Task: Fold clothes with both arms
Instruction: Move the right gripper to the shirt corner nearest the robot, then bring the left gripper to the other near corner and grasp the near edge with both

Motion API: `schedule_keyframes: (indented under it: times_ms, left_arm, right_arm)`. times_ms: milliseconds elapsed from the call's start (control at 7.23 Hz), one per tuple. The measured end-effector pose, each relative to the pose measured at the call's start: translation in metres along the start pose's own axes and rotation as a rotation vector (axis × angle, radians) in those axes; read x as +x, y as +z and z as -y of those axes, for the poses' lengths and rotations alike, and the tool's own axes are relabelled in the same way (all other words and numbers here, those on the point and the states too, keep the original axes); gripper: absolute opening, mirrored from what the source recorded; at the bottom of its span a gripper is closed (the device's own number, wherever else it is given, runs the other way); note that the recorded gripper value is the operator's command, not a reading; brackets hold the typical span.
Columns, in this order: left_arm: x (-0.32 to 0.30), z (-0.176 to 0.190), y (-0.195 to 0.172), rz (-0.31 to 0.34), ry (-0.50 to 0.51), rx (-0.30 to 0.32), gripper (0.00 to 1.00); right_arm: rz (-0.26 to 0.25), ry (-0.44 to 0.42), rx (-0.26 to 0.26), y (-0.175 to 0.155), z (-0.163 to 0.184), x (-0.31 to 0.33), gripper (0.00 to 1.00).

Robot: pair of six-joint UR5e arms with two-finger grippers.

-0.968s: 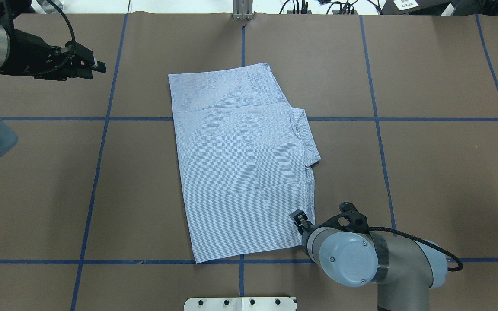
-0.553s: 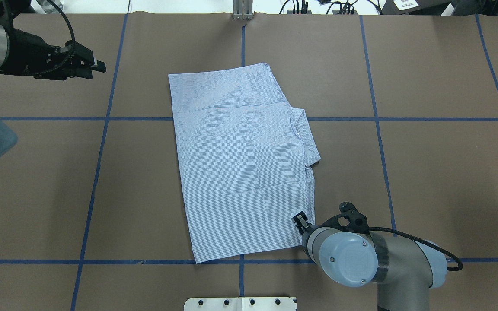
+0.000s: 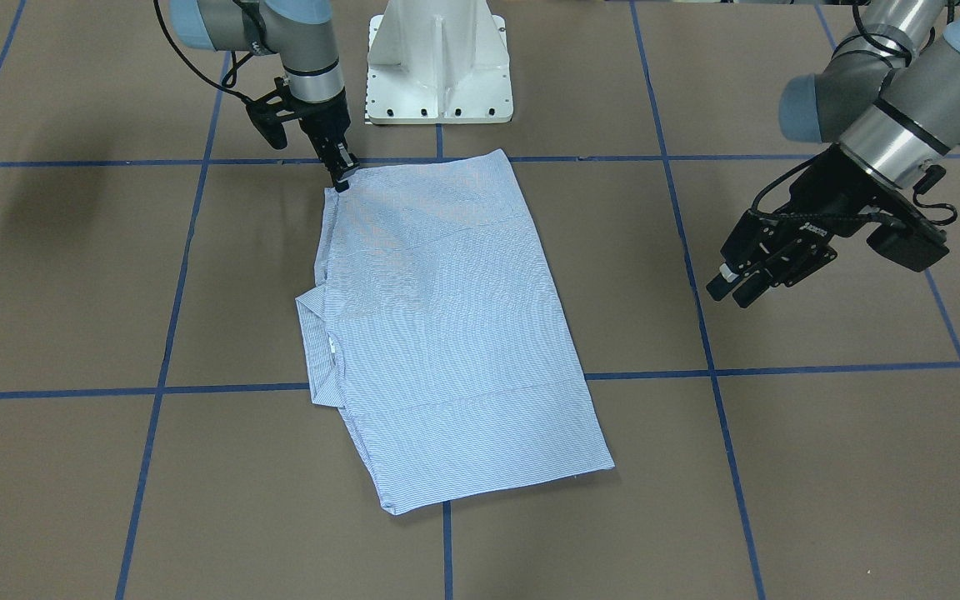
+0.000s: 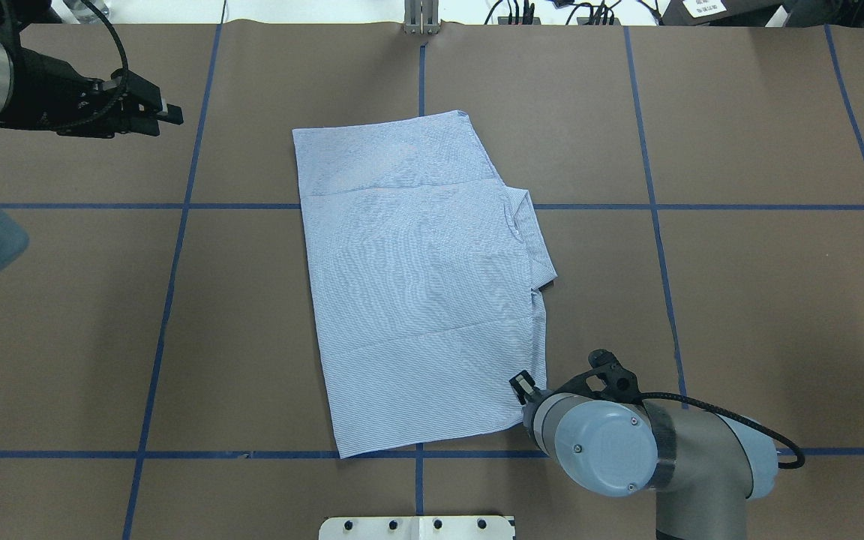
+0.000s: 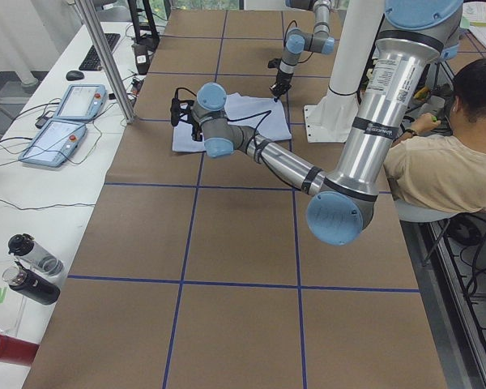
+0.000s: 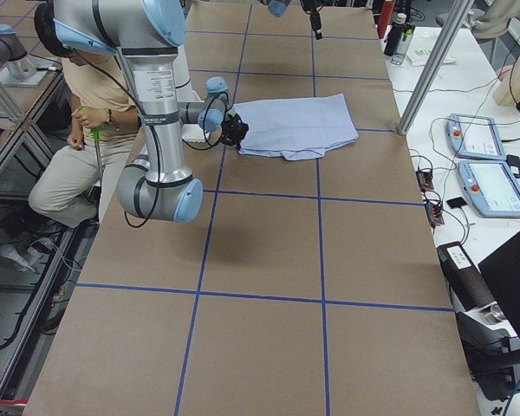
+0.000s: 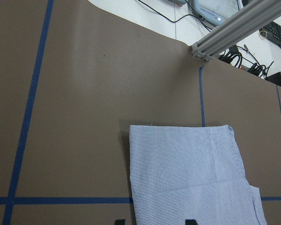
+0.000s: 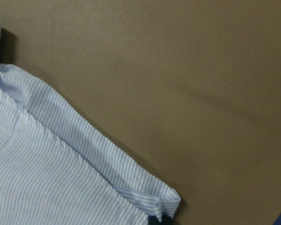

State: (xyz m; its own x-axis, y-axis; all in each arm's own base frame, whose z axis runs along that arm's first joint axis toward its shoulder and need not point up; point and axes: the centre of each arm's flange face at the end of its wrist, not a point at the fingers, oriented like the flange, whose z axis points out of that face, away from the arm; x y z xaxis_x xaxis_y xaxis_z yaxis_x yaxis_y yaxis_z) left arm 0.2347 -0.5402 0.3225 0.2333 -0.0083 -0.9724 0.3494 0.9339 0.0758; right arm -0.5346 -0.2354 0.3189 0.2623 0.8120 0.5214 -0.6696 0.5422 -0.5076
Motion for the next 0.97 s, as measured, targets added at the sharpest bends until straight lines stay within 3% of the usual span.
schedule_keyframes:
  times_ms: [415,691,968]
  left_arm:
    - [-0.005,-0.015,-0.013,-0.005,-0.027,-0.004,0.52]
    - [0.006,-0.058,-0.018,-0.030,-0.180,-0.061,0.52]
    - [0.041,-0.133,0.006,-0.057,-0.362,-0.131,0.52]
  right_arm:
    - [0.020,0.011,-0.024,-0.018,-0.002,-0.002,0.00]
    - [0.016,0.010,-0.042,-0.024,-0.015,0.007,0.00]
    - [0.009,0.001,-0.045,-0.027,-0.028,0.019,0.00]
